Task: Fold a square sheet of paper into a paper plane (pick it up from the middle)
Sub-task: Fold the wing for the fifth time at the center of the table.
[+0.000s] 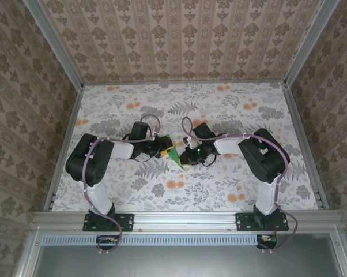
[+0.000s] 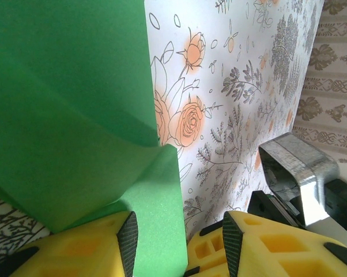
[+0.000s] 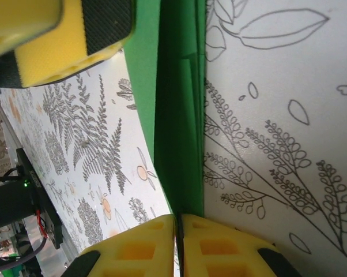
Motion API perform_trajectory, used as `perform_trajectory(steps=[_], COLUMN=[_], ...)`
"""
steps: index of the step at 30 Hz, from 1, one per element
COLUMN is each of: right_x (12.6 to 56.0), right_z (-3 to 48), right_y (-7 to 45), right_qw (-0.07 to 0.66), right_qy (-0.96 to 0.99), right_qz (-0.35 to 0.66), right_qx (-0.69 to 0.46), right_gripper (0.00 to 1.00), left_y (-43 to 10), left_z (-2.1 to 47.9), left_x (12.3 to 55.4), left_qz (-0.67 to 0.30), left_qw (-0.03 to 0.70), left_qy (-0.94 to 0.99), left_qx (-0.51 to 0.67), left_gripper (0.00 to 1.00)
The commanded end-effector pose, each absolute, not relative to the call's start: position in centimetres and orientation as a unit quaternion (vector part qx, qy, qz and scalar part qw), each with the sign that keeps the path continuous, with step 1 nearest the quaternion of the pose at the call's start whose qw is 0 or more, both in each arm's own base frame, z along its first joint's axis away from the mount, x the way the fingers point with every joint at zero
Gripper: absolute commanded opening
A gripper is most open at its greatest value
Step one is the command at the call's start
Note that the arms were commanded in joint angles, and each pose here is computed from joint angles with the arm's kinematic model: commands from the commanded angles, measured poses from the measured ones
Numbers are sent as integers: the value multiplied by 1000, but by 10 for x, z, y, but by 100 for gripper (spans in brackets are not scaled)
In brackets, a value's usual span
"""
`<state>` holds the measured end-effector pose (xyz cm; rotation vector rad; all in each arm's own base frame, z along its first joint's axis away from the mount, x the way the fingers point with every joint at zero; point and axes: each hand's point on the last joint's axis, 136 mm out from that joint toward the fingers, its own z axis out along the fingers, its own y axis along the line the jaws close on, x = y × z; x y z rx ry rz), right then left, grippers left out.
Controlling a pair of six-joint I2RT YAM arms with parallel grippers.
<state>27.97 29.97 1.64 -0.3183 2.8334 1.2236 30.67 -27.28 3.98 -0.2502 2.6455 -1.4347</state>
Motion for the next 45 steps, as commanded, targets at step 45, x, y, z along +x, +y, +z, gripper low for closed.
perform_trajectory(steps=[45], right_x=[290], right_z=[74], right_y=[318], right_qw=[72], right_qy=[921], right_qz=[362], right_qx=[-127], right_gripper=[8], left_y=[-258], left_z=[5], left_x=[292], left_qz=[-417], left_qw=[25], left_qy=[902], left_qx=[-112], left_gripper=[42])
